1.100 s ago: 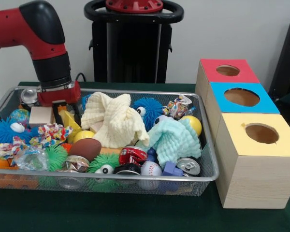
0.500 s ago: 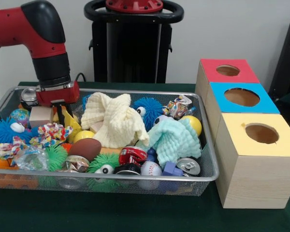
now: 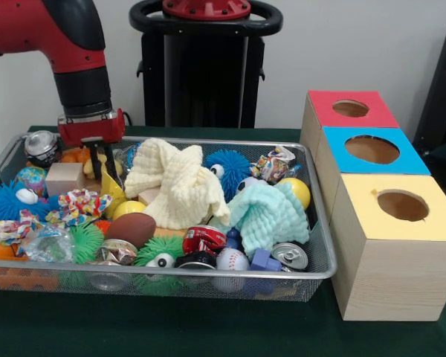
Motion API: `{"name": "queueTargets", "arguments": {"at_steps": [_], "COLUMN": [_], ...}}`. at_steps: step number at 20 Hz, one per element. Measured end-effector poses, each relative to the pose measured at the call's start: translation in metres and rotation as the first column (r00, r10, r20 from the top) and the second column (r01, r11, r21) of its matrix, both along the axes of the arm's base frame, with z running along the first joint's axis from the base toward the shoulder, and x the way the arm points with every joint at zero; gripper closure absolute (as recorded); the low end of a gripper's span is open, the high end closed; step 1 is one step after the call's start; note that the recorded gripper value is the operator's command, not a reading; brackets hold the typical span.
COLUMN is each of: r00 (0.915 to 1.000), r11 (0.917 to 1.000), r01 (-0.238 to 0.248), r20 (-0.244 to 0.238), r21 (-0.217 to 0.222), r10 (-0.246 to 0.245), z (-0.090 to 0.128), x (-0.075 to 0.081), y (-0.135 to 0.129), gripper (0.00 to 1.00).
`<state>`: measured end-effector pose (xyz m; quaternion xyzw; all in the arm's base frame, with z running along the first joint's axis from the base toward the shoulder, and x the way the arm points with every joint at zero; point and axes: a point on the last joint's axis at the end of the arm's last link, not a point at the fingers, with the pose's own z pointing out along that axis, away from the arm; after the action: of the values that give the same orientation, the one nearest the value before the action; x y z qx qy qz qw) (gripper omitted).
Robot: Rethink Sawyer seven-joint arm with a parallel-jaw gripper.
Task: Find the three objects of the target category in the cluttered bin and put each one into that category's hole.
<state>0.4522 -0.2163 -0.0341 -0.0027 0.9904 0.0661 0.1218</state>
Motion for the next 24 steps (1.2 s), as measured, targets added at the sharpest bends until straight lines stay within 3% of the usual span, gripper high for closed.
{"name": "queueTargets", "arguments": {"at_steps": [9,16,24], "r00": [0.9972,0.9952,0.9879], "r11": [0.9999,0.9997,0.9992], "r01": [-0.004,-0.004,-0.038], "r20": [-0.075,-0.098,-0.151], "r21": [-0.010,-0.026,-0.014], "r10": [0.003,0.001,0.036], "z": [0.037,0.051,0.053], "x": [-0.014,-0.007,0.003], "y": [0.011,0.015,0.042], "gripper": [1.00,1.00,1.00]}}
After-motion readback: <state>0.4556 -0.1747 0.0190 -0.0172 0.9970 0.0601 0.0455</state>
